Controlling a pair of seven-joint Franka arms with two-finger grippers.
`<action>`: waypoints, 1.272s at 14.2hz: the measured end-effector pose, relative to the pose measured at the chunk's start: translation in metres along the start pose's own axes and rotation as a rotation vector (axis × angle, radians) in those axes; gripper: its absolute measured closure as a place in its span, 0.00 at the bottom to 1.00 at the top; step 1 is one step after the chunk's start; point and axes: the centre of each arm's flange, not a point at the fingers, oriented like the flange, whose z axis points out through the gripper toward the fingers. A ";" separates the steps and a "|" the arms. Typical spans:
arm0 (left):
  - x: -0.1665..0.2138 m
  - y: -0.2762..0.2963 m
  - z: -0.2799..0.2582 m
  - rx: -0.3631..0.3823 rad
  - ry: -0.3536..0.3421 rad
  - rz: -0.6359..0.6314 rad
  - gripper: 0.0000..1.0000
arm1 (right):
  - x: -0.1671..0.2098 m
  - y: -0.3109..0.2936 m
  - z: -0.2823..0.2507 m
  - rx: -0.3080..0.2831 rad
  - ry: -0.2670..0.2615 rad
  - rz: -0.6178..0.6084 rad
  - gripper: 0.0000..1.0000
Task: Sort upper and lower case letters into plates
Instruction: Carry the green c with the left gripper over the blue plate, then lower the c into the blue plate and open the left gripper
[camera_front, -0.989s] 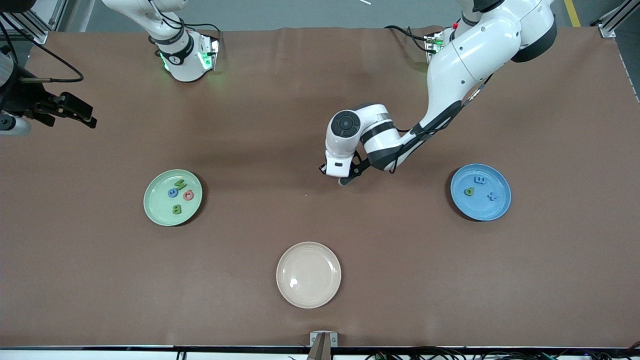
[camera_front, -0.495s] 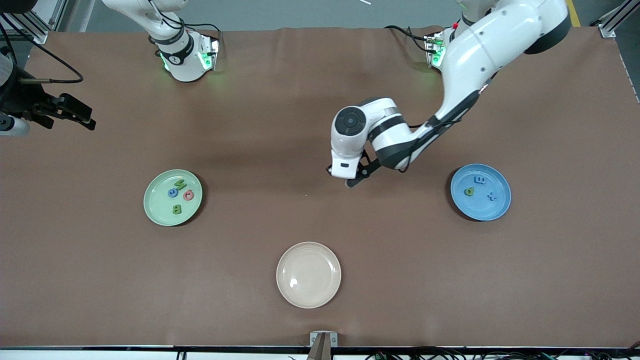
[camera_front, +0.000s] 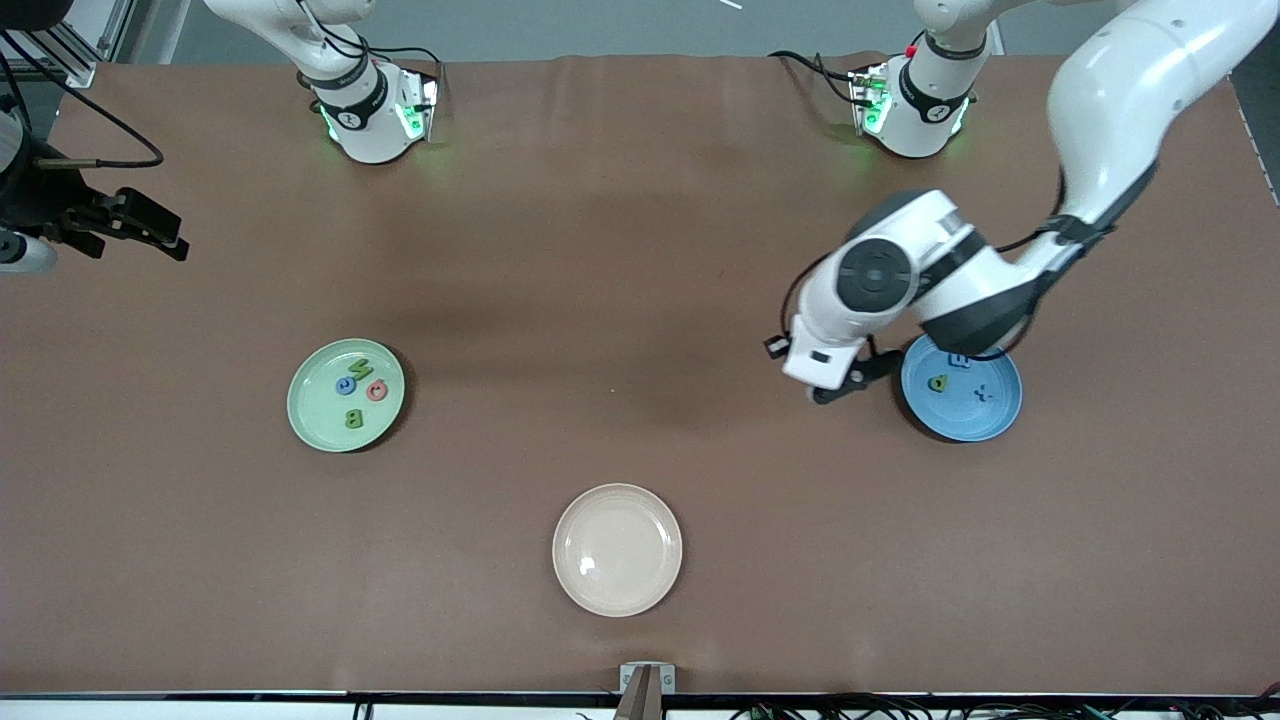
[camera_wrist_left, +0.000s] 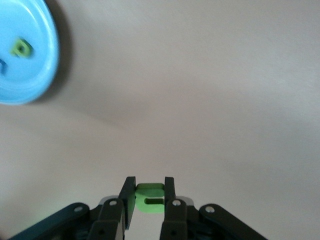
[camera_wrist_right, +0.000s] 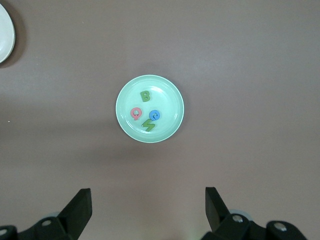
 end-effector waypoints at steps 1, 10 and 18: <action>0.013 -0.019 -0.001 -0.004 -0.008 0.029 0.73 | 0.000 0.001 0.001 0.000 -0.002 0.002 0.00; 0.080 -0.177 0.052 0.036 0.071 0.249 0.73 | 0.000 0.010 0.003 0.001 -0.006 0.017 0.00; 0.096 -0.237 0.127 0.055 0.140 0.343 0.73 | -0.001 -0.007 0.003 0.000 -0.006 -0.017 0.00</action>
